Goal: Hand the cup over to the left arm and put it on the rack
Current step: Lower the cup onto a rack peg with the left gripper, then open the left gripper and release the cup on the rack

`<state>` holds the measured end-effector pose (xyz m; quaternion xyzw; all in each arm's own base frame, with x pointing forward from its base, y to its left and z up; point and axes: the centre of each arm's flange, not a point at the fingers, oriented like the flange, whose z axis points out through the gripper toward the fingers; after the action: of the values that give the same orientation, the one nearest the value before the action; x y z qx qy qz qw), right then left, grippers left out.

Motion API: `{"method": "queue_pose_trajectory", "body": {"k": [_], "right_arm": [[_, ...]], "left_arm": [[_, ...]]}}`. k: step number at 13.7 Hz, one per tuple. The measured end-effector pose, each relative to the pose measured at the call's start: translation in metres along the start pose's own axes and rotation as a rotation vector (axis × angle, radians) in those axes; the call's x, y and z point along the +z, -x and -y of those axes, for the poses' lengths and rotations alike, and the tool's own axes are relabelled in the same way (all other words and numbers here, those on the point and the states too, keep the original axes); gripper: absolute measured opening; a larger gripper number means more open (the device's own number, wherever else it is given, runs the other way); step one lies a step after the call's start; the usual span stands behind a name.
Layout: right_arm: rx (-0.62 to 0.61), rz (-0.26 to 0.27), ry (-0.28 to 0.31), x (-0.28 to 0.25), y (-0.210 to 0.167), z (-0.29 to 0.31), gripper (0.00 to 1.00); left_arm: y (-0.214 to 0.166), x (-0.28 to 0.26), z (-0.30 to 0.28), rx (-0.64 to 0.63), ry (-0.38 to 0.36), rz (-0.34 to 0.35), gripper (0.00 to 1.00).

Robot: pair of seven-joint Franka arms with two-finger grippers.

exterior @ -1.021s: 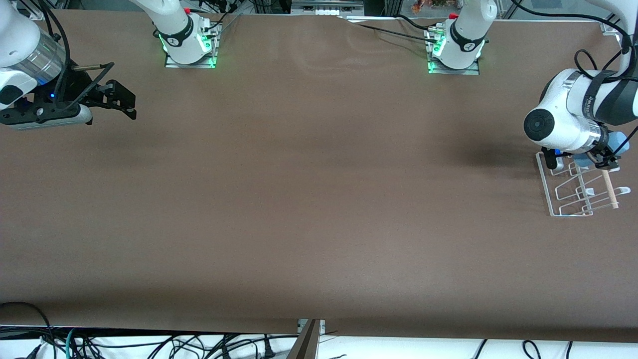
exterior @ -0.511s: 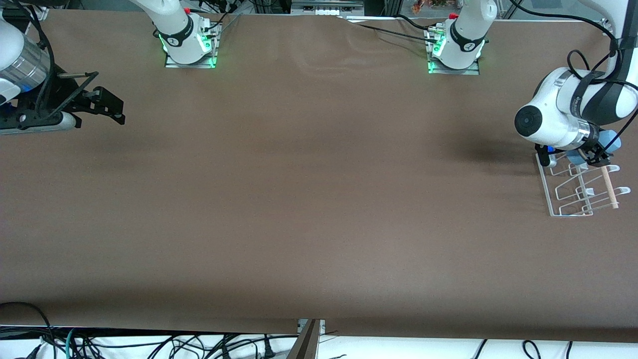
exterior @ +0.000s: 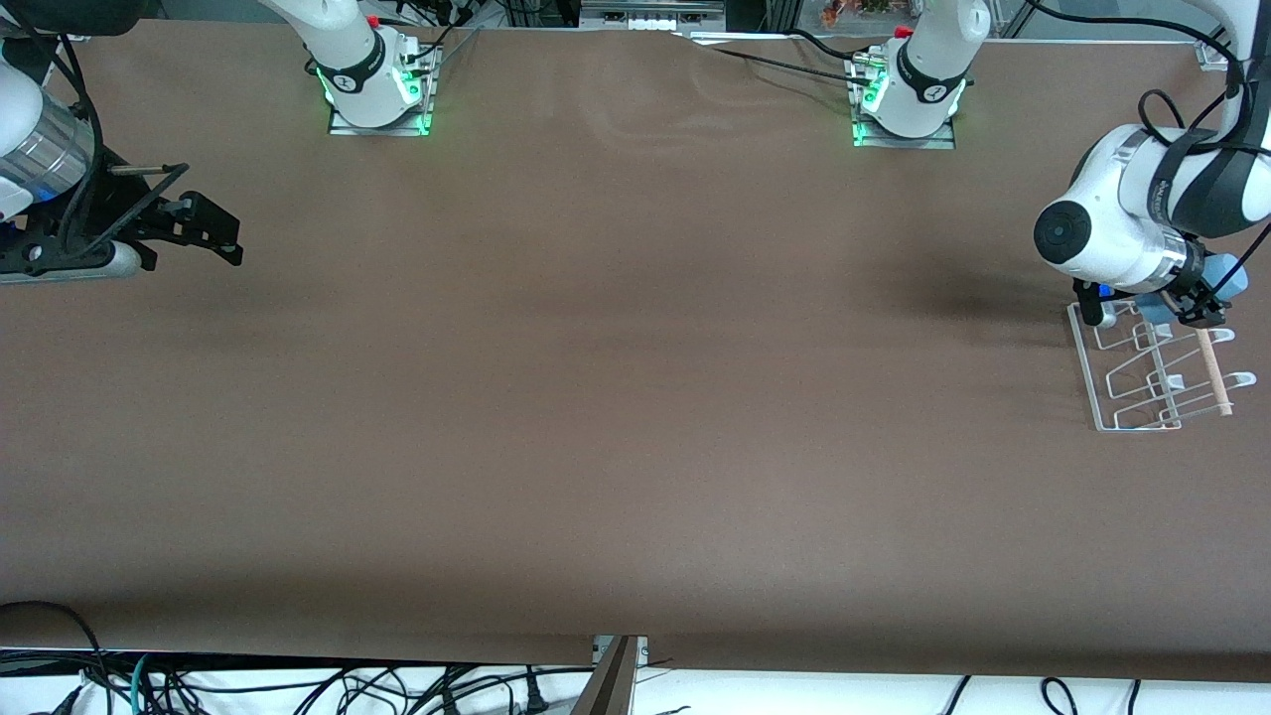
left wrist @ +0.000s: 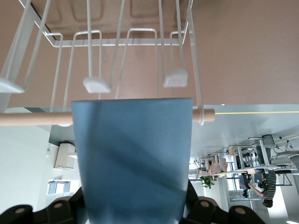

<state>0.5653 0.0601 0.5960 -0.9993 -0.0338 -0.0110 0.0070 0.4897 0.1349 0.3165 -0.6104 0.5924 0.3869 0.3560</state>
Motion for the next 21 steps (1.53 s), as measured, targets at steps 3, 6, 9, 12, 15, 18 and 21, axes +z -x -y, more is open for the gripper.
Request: {"method": "queue_pose_trajectory", "body": {"k": [3, 6, 9, 12, 15, 18, 21], "right_arm": [[0.0, -0.003, 0.0, 0.0, 0.0, 0.0, 1.0], [-0.011, -0.003, 0.0, 0.0, 0.0, 0.0, 1.0], [-0.044, -0.003, 0.0, -0.001, 0.0, -0.001, 1.0], [-0.045, -0.004, 0.0, -0.001, 0.0, -0.003, 1.0], [-0.036, -0.006, 0.001, -0.002, 0.0, -0.009, 1.0], [-0.033, -0.011, 0.001, -0.004, -0.001, -0.011, 1.0], [-0.033, -0.011, 0.001, -0.005, -0.001, -0.011, 1.0]], "left_arm": [[0.009, 0.001, -0.002, 0.016, 0.002, 0.0, 0.74], [0.007, 0.006, -0.006, 0.028, 0.013, -0.001, 0.74], [-0.008, 0.012, -0.016, 0.068, -0.014, 0.026, 0.74], [-0.033, 0.02, -0.032, 0.057, -0.02, 0.023, 0.74], [-0.05, 0.025, -0.036, 0.04, -0.049, 0.009, 0.74], [-0.061, 0.029, -0.037, 0.011, -0.051, 0.008, 0.74], [-0.058, 0.029, -0.033, -0.011, -0.054, 0.009, 0.78]]}}
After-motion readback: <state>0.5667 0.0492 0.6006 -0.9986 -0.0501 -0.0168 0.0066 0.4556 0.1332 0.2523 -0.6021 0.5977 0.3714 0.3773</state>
